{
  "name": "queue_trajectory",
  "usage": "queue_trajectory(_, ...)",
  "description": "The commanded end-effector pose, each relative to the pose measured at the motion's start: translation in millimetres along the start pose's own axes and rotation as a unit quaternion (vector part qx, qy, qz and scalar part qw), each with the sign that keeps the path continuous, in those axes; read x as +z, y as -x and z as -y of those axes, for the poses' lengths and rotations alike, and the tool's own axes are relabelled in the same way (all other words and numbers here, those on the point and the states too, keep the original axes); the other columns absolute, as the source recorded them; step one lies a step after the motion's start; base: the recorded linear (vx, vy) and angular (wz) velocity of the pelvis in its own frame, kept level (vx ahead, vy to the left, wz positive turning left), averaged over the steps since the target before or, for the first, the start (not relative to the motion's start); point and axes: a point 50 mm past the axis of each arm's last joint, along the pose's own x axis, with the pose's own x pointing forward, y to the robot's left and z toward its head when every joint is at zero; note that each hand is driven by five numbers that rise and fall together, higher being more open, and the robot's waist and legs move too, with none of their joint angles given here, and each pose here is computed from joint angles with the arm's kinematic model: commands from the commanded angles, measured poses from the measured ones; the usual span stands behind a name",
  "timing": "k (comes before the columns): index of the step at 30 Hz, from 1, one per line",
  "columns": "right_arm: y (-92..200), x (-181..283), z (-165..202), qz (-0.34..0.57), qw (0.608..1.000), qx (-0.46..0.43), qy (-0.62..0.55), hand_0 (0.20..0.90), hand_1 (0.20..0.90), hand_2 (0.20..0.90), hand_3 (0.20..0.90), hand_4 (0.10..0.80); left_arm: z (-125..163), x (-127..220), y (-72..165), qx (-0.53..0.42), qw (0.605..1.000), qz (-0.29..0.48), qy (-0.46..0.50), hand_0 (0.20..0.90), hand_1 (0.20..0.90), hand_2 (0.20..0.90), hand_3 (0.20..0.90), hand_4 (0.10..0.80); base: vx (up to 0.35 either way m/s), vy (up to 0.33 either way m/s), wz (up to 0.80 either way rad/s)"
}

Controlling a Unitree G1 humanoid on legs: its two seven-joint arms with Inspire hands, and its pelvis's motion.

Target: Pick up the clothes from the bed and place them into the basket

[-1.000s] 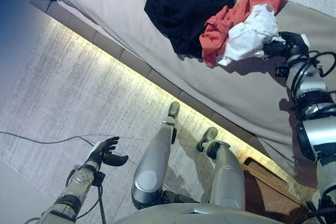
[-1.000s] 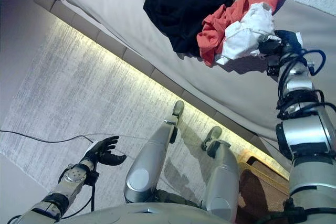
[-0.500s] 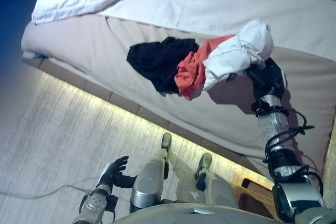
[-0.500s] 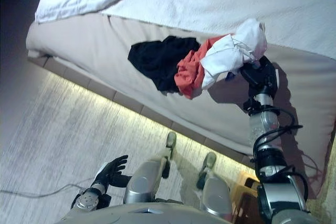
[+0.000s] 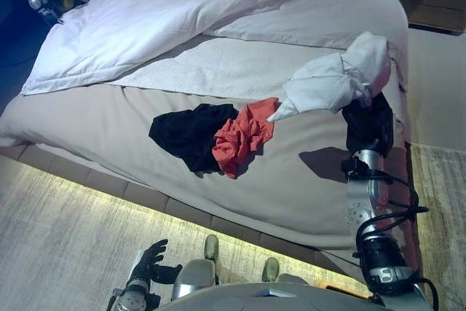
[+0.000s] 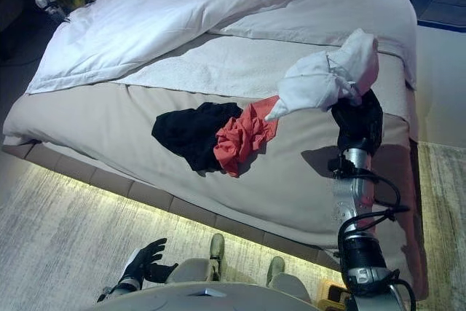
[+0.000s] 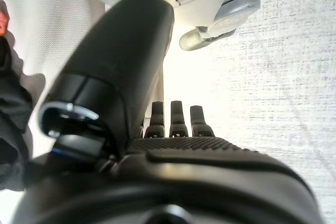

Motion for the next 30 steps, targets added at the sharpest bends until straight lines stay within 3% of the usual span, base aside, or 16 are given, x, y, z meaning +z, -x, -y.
queue_trajectory(1, -3.0, 40.0, -21.3, 0.132, 0.99, 0.044, -0.007, 0.3, 0.3, 0.3, 0.2, 0.1, 22.7, 8.0, 0.3, -0.02, 1.0, 0.016, 0.012, 0.9, 0.9, 0.9, 0.9, 0.8, 0.021, 0.209, -1.07)
queue_trajectory(5, 2.8, 24.3, -19.5, 0.109, 0.994, -0.005, 0.004, 0.3, 0.3, 0.3, 0.2, 0.1, 18.5, 18.4, -4.2, -0.03, 0.999, 0.031, -0.008, 0.9, 0.9, 0.9, 0.9, 0.8, -0.05, 0.204, -1.48)
queue_trajectory(10, 18.8, 16.0, 5.3, 0.095, 0.992, -0.082, 0.023, 0.3, 0.3, 0.3, 0.2, 0.1, -3.2, 35.7, -14.3, -0.027, 0.998, 0.043, -0.025, 0.9, 0.9, 0.9, 0.9, 0.8, -0.064, 0.201, -0.48)
queue_trajectory(18, 17.4, -13.2, 35.8, 0.007, 0.983, -0.18, 0.023, 0.3, 0.3, 0.3, 0.2, 0.1, -19.8, 18.6, -12.4, 0.013, 1.0, -0.001, 0.007, 0.9, 0.9, 0.9, 0.9, 0.8, -0.212, 0.102, -0.91)
queue_trajectory(25, 33.4, -52.8, 33.2, -0.061, 0.967, -0.244, 0.038, 0.3, 0.3, 0.3, 0.2, 0.1, -13.6, 29.0, -16.8, 0.024, 0.999, 0.01, 0.036, 0.9, 0.9, 0.9, 0.9, 0.8, -0.198, -0.158, -0.81)
queue_trajectory(30, 42.6, -68.4, 44.0, -0.109, 0.95, -0.286, 0.061, 0.3, 0.3, 0.3, 0.2, 0.1, 0.0, 42.1, -19.4, -0.018, 0.999, 0.037, -0.001, 0.9, 0.9, 0.9, 0.9, 0.8, -0.111, -0.203, -0.74)
